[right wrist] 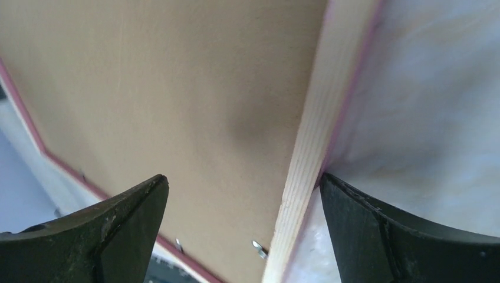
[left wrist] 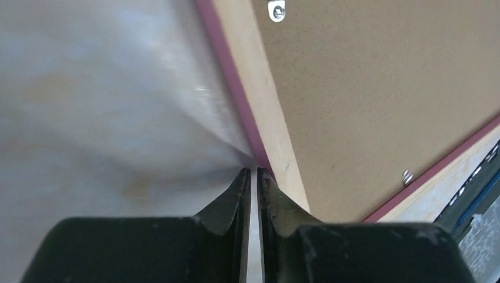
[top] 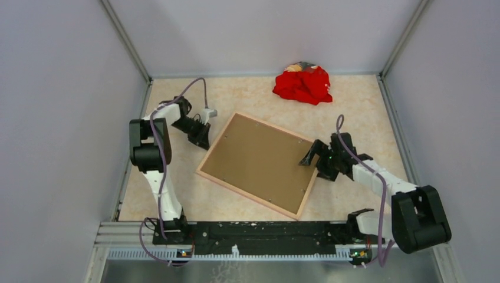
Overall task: Put the photo into the frame
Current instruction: Adjust the photo frame at the center of the board, then install the photo frame at the center of the board.
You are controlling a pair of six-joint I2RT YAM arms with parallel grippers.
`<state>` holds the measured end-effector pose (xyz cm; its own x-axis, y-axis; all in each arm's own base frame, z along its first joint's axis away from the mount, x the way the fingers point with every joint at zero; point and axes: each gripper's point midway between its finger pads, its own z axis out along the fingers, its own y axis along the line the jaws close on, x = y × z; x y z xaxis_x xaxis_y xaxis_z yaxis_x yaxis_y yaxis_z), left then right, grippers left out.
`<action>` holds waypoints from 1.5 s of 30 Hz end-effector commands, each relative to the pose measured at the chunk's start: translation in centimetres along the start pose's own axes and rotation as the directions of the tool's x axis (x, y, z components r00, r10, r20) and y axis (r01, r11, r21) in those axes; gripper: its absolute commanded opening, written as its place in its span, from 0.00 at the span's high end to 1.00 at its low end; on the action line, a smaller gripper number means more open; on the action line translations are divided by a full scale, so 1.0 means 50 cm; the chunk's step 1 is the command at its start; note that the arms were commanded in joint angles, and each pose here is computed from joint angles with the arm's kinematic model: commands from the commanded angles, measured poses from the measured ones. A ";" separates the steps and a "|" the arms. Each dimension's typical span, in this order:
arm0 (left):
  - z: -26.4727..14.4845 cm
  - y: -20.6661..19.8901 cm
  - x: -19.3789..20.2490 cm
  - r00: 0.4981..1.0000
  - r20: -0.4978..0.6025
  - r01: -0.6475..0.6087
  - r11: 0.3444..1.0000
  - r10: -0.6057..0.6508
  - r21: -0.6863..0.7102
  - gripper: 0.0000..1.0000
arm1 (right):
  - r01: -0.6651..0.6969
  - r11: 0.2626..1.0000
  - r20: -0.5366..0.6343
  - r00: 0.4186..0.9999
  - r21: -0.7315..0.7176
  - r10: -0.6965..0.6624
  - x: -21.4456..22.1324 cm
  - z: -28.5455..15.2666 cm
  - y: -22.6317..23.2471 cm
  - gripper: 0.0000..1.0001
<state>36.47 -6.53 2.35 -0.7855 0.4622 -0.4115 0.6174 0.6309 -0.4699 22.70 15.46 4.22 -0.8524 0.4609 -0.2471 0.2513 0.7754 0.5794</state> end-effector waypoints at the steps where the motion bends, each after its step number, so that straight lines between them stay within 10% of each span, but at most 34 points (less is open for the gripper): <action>1: 0.086 -0.159 0.081 0.988 -0.140 -0.037 0.987 0.059 0.159 0.83 | 0.083 0.996 0.135 0.988 -0.013 -0.080 -0.118 -0.013 0.029 0.01; 13: 0.019 -0.163 0.067 0.999 -0.039 0.012 0.983 -0.005 0.186 0.66 | 0.188 0.943 0.293 0.918 0.274 -0.268 -0.271 -0.124 0.006 0.04; 27: 0.059 -0.194 0.007 0.992 0.046 0.099 0.934 -0.122 0.343 0.58 | 0.354 0.919 0.217 0.924 -0.172 -0.315 -0.131 -0.018 0.314 0.12; 45: 0.091 -0.165 0.035 0.987 0.006 0.151 0.947 -0.159 0.284 0.80 | 0.358 0.826 -0.001 0.917 -0.435 -0.398 0.063 0.221 0.560 0.20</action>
<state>30.06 -13.49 3.08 -0.8878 0.3382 -0.3122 0.4505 0.4995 -0.7399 31.88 40.12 9.55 -0.8870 0.1082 -0.4488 -0.2592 0.6879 0.6780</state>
